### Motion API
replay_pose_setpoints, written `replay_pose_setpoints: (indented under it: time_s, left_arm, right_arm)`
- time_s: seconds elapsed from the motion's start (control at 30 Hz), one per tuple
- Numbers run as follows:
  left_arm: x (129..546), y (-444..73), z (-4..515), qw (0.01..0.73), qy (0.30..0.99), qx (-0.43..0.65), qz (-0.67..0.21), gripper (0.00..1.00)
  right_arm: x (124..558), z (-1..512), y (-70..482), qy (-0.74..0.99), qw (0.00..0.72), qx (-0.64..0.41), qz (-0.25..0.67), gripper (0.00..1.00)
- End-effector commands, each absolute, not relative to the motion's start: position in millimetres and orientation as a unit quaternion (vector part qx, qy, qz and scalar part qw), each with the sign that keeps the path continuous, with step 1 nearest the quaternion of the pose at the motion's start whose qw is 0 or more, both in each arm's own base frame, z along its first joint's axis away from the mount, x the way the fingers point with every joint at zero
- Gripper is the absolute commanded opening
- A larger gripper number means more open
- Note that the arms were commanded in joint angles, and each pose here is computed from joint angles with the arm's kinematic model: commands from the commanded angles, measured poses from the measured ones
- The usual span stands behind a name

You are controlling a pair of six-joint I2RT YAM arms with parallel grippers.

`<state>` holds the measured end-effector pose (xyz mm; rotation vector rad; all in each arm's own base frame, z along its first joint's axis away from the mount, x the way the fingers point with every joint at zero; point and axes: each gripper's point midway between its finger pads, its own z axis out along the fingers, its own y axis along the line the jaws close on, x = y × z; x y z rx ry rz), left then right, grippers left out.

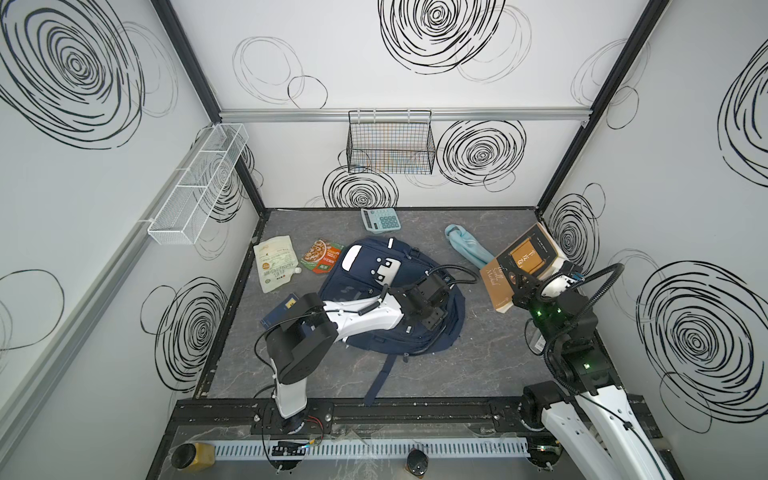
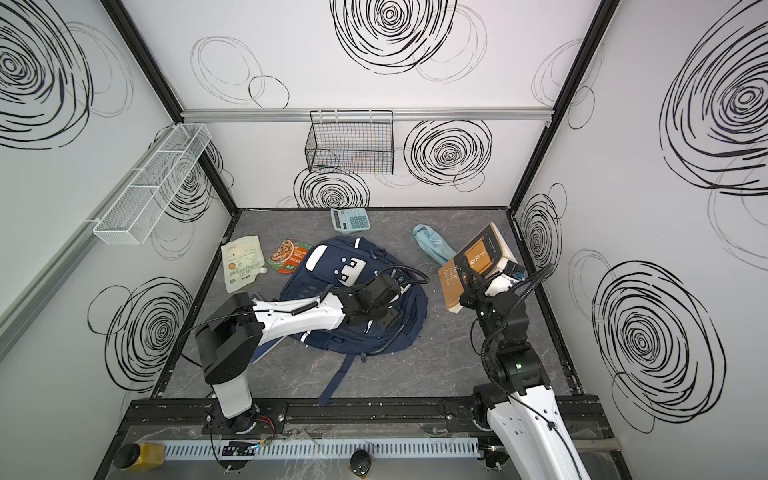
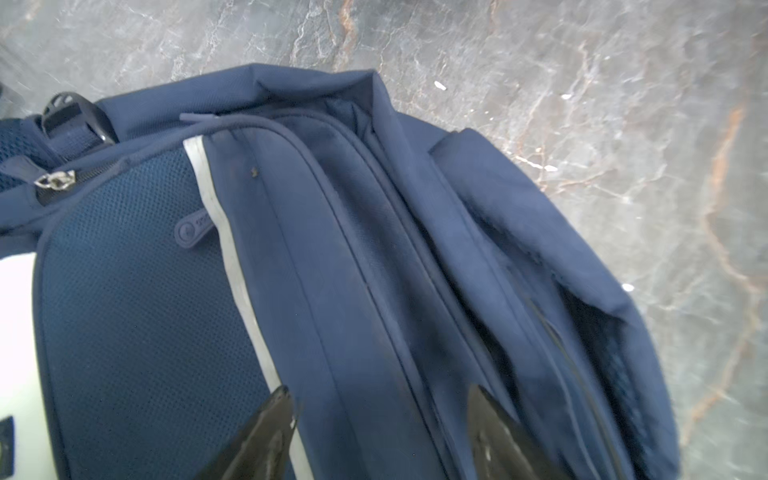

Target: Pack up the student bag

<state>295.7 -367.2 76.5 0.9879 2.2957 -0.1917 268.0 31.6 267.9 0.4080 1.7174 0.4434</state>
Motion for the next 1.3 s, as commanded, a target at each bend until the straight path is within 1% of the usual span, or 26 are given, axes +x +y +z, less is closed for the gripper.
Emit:
replay_pose_setpoints:
  time_s: [0.0,0.07,0.2,0.27,0.4,0.43,0.57,0.8,1.0,1.1,1.27]
  left_arm:
    - [306.7,-365.5,73.4,0.325,0.865,0.381,-0.032,0.66]
    - [307.6,-364.4,69.1,0.323,0.864,0.384,-0.023,0.62]
    - [309.4,-361.7,67.6,0.327,0.860,0.391,-0.001,0.45]
    - [310.1,-361.1,70.4,0.330,0.859,0.391,0.002,0.30]
    - [311.3,-360.5,84.3,0.345,0.856,0.385,-0.004,0.05]
    - [312.0,-360.2,90.0,0.352,0.855,0.381,-0.007,0.00]
    - [313.8,-361.4,125.4,0.386,0.847,0.365,-0.037,0.00]
    - [308.8,-362.4,224.1,0.470,0.805,0.337,-0.128,0.00]
    - [295.3,-348.7,301.6,0.534,0.743,0.322,-0.244,0.00]
    - [295.9,-334.8,326.6,0.556,0.717,0.301,-0.293,0.00]
    - [301.5,-319.6,346.3,0.578,0.688,0.264,-0.350,0.00]
  right_arm:
    - [270.0,297.3,26.7,0.706,0.657,0.177,0.195,0.00]
    - [270.2,297.7,26.4,0.706,0.658,0.177,0.194,0.00]
    - [270.6,298.3,26.0,0.705,0.659,0.178,0.194,0.00]
    - [270.4,299.4,26.9,0.704,0.660,0.176,0.196,0.00]
    - [270.3,300.8,28.6,0.704,0.659,0.173,0.201,0.00]
    - [270.0,301.5,29.8,0.704,0.659,0.170,0.203,0.00]
    - [270.4,301.2,34.3,0.707,0.655,0.162,0.212,0.00]
    - [271.8,300.8,44.9,0.709,0.649,0.145,0.236,0.00]
    - [272.9,304.8,61.9,0.709,0.640,0.114,0.272,0.00]
    - [272.1,308.6,71.2,0.706,0.637,0.097,0.294,0.00]
    - [270.4,306.3,96.7,0.706,0.608,0.066,0.358,0.00]
